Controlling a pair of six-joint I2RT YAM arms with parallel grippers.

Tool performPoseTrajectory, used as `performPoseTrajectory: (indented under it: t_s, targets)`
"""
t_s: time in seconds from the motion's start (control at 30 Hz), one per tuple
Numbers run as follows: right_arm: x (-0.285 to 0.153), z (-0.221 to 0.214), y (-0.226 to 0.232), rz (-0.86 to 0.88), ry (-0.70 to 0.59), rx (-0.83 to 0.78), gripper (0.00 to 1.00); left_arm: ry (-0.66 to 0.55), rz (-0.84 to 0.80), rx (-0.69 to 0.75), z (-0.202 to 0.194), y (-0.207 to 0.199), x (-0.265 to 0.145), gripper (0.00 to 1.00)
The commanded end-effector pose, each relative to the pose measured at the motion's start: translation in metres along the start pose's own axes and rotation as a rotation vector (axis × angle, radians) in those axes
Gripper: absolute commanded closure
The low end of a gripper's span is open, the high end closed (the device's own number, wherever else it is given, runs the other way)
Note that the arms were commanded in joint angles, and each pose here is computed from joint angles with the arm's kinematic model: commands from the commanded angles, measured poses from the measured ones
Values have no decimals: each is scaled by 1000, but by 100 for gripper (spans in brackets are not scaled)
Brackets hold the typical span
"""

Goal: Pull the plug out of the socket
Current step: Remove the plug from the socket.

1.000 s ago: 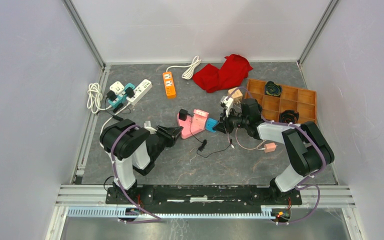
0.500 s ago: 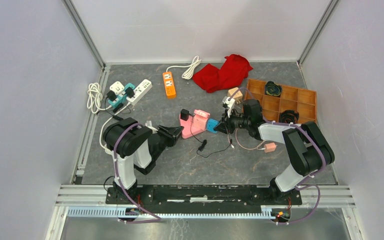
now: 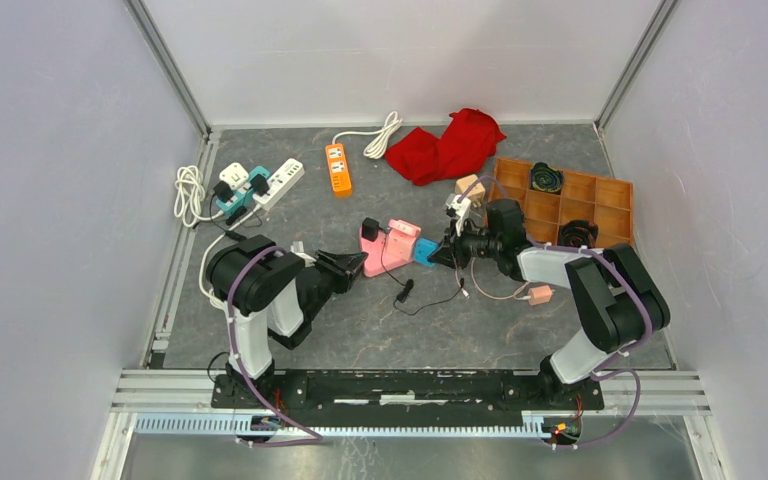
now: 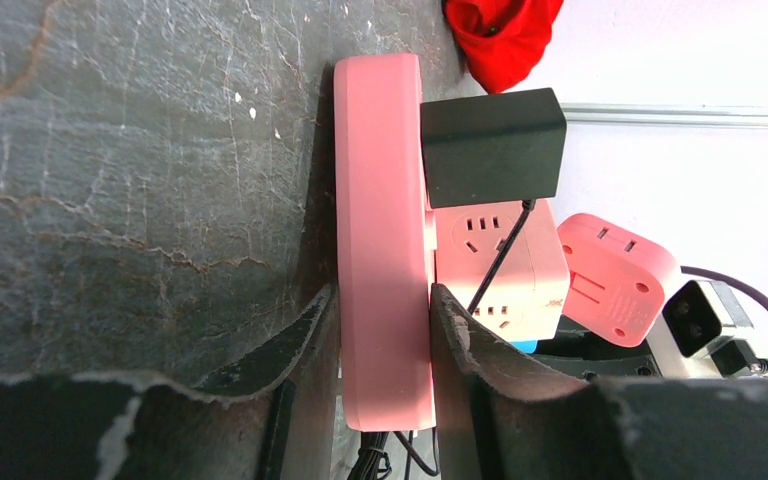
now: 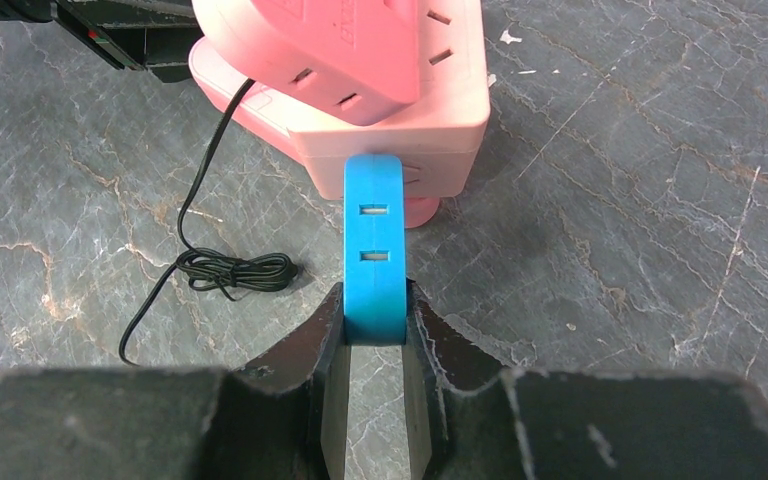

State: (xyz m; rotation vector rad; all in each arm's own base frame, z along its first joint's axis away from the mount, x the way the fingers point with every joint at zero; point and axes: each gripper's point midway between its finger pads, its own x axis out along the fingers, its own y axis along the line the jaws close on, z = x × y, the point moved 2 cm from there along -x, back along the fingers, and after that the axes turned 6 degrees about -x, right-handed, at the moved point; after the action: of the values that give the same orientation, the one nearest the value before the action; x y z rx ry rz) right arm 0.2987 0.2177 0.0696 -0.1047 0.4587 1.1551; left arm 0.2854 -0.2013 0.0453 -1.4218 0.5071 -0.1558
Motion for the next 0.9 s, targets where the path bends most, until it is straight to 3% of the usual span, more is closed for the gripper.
performPoseTrajectory:
  t_s: [0.0, 0.87]
  targets:
    - [-21, 20, -32, -150, -58, -78, 100, -199, -46, -5, 37, -8, -3, 98]
    - [-37, 18, -40, -134, -54, -113, 100, -238, -67, 7, 43, -10, -8, 98]
